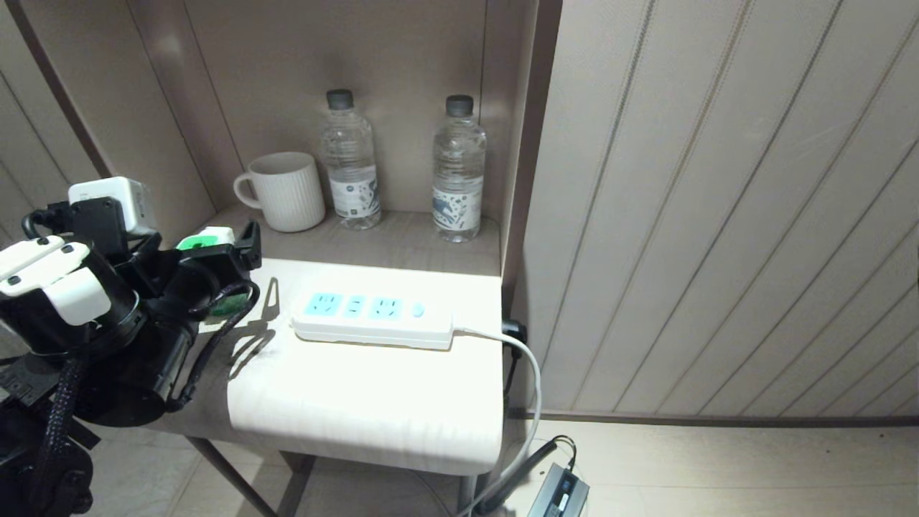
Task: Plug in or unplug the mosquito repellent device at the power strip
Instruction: Pick up the mosquito repellent liquid
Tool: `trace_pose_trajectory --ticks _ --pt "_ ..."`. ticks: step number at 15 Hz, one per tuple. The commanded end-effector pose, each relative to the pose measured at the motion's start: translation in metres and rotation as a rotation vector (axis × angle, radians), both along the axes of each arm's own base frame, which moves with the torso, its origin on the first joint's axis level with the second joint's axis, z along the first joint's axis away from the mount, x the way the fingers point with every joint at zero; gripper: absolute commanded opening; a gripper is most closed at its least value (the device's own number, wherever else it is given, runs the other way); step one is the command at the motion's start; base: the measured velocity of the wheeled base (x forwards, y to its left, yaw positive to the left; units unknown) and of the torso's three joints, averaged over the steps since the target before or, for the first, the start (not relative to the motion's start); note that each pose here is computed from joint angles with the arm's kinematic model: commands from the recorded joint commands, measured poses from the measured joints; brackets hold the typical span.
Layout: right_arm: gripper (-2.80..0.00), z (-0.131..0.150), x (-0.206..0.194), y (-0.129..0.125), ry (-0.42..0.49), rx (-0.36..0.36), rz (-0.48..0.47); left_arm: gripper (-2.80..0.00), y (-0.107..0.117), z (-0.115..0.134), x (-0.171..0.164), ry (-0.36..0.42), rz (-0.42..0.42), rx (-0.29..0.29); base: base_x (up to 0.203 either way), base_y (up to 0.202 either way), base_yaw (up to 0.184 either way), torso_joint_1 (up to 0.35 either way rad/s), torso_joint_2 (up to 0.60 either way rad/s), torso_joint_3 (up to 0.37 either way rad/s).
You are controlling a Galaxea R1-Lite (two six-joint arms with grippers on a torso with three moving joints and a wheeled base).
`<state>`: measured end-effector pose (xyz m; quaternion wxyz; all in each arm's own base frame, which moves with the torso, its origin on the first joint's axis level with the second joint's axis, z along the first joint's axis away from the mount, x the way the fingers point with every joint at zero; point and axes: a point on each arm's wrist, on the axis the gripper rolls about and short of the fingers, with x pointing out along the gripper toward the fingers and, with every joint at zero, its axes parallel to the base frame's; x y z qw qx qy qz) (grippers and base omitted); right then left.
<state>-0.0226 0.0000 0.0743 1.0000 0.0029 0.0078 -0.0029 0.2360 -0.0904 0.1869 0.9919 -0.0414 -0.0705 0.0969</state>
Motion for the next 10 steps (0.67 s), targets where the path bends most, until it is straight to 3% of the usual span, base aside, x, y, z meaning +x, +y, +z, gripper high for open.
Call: trace_pose_trajectory --ticks 1,10 --pt "-2.80 0.000 0.000 0.000 0.000 0.000 0.000 0.00 0.001 0.000 0.005 -0.006 0.012 -0.002 0.000 0.000 0.000 0.000 0.00 0.000" --pt "-2.80 0.000 0.000 0.000 0.000 0.000 0.001 0.00 0.005 -0.001 0.015 -0.014 0.042 0.000 0.000 0.000 0.000 0.000 0.00 0.000"
